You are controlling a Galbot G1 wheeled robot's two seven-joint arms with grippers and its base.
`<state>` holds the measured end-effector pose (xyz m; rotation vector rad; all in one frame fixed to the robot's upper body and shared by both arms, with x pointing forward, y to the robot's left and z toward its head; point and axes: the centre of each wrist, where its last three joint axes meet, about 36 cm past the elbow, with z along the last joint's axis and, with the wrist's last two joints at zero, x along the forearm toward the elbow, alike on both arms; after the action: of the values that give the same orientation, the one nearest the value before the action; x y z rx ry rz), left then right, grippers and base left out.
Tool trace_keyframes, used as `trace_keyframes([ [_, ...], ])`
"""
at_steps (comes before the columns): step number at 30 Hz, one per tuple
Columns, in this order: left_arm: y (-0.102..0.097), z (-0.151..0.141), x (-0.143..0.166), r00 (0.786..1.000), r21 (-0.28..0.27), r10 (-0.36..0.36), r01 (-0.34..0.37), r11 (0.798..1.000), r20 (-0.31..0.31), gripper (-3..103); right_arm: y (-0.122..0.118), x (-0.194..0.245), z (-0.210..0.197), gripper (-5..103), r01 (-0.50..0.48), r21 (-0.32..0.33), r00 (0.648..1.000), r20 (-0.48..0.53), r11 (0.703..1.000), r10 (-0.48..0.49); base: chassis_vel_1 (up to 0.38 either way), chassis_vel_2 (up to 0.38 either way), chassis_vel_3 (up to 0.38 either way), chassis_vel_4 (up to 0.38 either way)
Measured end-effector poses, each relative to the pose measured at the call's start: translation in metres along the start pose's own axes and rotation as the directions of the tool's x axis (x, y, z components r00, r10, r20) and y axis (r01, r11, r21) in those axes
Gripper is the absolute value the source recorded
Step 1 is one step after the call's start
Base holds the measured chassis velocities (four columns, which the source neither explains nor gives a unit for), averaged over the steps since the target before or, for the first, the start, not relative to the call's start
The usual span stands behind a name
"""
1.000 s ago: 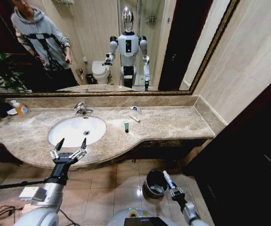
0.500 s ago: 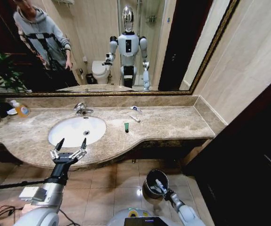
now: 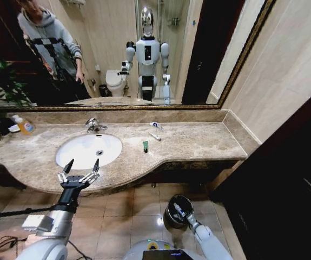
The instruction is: Pick up the trash from the sink and place it in the trash bin.
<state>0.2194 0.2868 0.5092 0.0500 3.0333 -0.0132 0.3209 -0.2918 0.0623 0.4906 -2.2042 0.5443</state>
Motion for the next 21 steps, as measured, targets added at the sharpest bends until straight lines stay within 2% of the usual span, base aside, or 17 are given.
trace_keyframes([
  [1, 0.0, 0.0, 0.0, 1.0, 0.0, 0.0, 0.0, 1.0, 0.0, 100, -0.0004, -0.0008, -0.0006, 34, 0.0, 0.0, 1.0, -0.001, 1.0, 0.0, 0.0, 0.0, 0.0, 0.0],
  [4, 0.0, 0.0, 0.0, 1.0, 0.0, 0.0, 0.0, 1.0, 0.0, 100, -0.0007, -0.0017, -0.0021, 50, 0.001, 0.003, 1.0, 0.001, 1.0, -0.001, 0.0, 0.0, 0.0, 0.0],
  [5, 0.0, 0.0, 0.0, 1.0, 0.0, 0.0, 0.0, 1.0, 0.0, 100, -0.0007, -0.0017, -0.0021, 50, 0.001, 0.003, 1.0, 0.001, 1.0, -0.001, 0.0, 0.0, 0.0, 0.0],
  [7, 0.0, 0.0, 0.0, 1.0, 0.0, 0.0, 0.0, 1.0, 0.0, 100, -0.0002, -0.002, -0.0026, 61, 0.003, 0.003, 1.0, 0.002, 1.0, -0.003, 0.0, 0.0, 0.0, 0.0],
  [10, 0.0, 0.0, 0.0, 1.0, 0.0, 0.0, 0.0, 1.0, 0.0, 100, 0.0004, -0.0022, -0.0031, 67, 0.004, 0.003, 1.0, 0.003, 1.0, -0.004, 0.0, 0.0, 0.0, 0.0],
  [13, 0.0, 0.0, 0.0, 1.0, 0.0, 0.0, 0.0, 1.0, 0.0, 100, 0.0009, -0.0018, -0.0033, 84, 0.005, 0.002, 1.0, 0.005, 1.0, -0.005, 0.0, 0.0, 0.0, 0.0],
  [16, 0.0, 0.0, 0.0, 1.0, 0.0, 0.0, 0.0, 1.0, 0.0, 100, 0.0013, -0.0012, -0.0032, 90, 0.004, 0.001, 1.0, 0.006, 1.0, -0.004, 0.0, 0.0, 0.0, 0.0],
  [17, 0.0, 0.0, 0.0, 1.0, 0.0, 0.0, 0.0, 1.0, 0.0, 100, 0.0017, -0.0004, -0.0029, 98, 0.003, 0.0, 1.0, 0.008, 1.0, -0.003, 0.0, 0.0, 0.0, 0.0],
  [21, 0.0, 0.0, 0.0, 1.0, 0.0, 0.0, 0.0, 1.0, 0.0, 100, 0.0023, 0.0024, -0.0013, 100, -0.001, -0.005, 1.0, 0.013, 1.0, 0.001, 0.0, 0.0, 0.0, 0.0],
])
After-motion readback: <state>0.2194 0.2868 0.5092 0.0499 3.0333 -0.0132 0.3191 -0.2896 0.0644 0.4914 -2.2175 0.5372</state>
